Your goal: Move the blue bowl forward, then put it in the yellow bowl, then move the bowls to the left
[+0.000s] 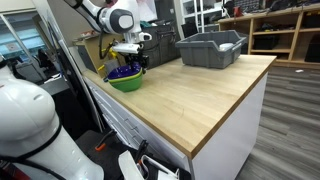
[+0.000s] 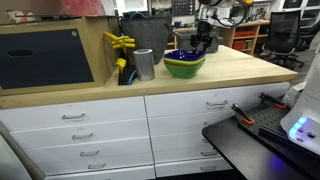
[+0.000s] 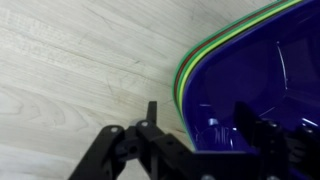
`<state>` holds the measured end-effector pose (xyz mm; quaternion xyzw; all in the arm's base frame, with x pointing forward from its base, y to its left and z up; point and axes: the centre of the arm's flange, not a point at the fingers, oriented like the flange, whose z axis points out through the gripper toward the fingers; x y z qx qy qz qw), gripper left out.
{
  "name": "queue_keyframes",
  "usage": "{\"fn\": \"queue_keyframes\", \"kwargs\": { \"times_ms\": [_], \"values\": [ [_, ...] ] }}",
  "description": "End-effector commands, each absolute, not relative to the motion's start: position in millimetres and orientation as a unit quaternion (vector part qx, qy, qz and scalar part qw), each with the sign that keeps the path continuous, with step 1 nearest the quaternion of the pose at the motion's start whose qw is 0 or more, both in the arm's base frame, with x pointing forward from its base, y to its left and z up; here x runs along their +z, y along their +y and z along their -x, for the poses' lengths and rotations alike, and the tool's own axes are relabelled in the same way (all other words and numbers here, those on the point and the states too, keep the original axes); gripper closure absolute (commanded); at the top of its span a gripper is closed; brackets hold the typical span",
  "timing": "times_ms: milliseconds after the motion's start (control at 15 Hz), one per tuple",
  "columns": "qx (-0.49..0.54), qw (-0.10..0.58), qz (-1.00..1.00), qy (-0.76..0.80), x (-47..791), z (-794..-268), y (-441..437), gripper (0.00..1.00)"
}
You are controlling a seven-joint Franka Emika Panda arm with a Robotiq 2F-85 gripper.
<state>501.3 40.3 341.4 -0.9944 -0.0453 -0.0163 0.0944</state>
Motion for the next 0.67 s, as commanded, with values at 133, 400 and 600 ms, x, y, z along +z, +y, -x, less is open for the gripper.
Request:
{"fn": "queue_keyframes", "kwargs": {
  "times_ms": [133,400,600],
  "values": [
    [-0.057,0.095,0.992,-0.055,393.3,-519.6,63.4,0.00],
    [-0.095,0.084,0.991,-0.052,429.3,-540.8,63.8,0.00],
    [-0.113,0.050,0.992,-0.036,451.5,-555.3,49.3,0.00]
  ]
}}
